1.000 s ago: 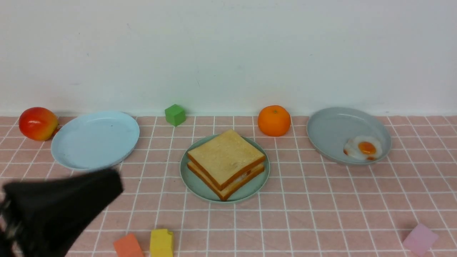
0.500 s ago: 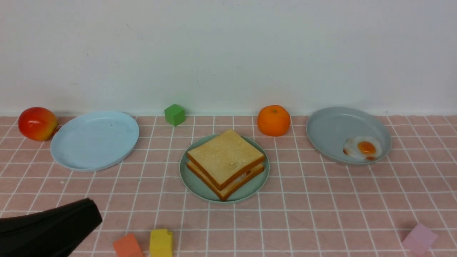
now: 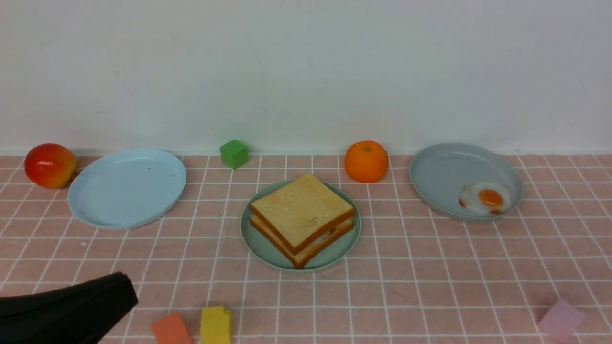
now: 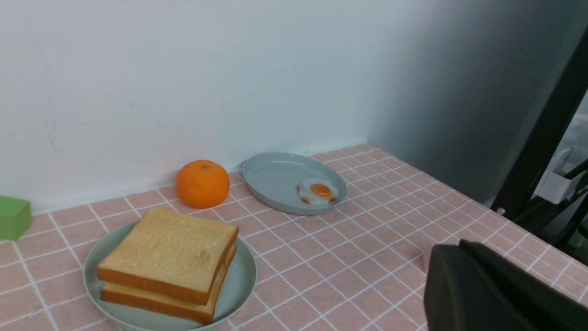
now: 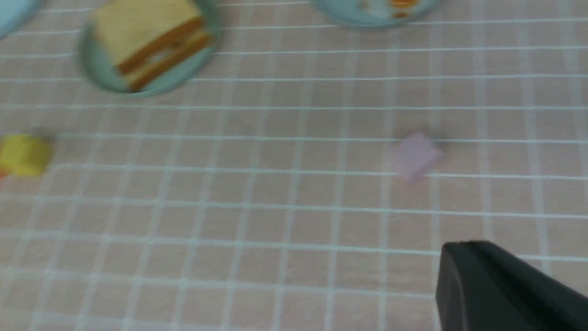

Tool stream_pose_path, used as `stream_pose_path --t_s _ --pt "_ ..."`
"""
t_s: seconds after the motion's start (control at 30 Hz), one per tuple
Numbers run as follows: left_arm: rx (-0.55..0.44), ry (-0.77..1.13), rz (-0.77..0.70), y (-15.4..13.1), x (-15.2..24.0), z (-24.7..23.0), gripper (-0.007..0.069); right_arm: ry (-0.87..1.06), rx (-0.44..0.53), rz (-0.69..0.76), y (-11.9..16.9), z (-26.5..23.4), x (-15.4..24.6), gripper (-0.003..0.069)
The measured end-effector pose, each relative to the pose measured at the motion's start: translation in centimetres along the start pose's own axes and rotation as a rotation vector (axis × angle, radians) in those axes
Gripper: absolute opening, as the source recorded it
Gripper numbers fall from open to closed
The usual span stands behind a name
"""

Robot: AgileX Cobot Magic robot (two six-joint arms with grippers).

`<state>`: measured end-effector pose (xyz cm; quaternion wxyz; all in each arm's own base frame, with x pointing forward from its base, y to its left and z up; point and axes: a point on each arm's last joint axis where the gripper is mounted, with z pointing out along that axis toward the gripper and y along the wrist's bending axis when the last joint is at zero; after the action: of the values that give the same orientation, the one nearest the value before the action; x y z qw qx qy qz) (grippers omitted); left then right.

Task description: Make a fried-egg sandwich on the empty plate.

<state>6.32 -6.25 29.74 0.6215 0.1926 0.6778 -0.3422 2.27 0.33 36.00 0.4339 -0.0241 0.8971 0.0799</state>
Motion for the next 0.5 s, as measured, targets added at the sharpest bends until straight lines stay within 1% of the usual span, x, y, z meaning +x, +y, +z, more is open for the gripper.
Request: stream_pose_path --t_s 0.03,0.1,0.13,0.2,0.3,0.4,0.5 --pt "-0.001 0.002 0.000 0.0 0.0 0.0 -0.0013 -0.090 0.026 0.002 -0.3 1.0 0.9 -0.0006" --pt "-0.001 0.002 0.000 0.0 0.0 0.0 -0.0013 -0.169 0.047 0.004 -0.5 2.1 1.7 -0.0010" --pt "-0.001 0.004 0.000 0.0 0.1 0.0 -0.0013 -0.261 0.072 0.003 -0.9 4.2 3.0 -0.0011" --pt "-0.002 0.006 0.000 0.0 0.1 0.0 -0.0013 -0.341 0.124 0.013 -1.7 7.1 5.3 -0.0010" --pt "-0.002 0.006 0.000 0.0 0.1 0.0 -0.0013 -0.376 0.183 0.030 -2.6 10.4 8.8 -0.0010" --pt "-0.002 0.006 0.000 0.0 0.1 0.0 -0.0013 -0.370 0.216 0.047 -3.2 12.4 11.1 -0.0010" --pt "-0.002 0.006 0.000 0.0 0.1 0.0 -0.0013 -0.370 0.218 0.050 -3.4 13.4 12.5 -0.0010"
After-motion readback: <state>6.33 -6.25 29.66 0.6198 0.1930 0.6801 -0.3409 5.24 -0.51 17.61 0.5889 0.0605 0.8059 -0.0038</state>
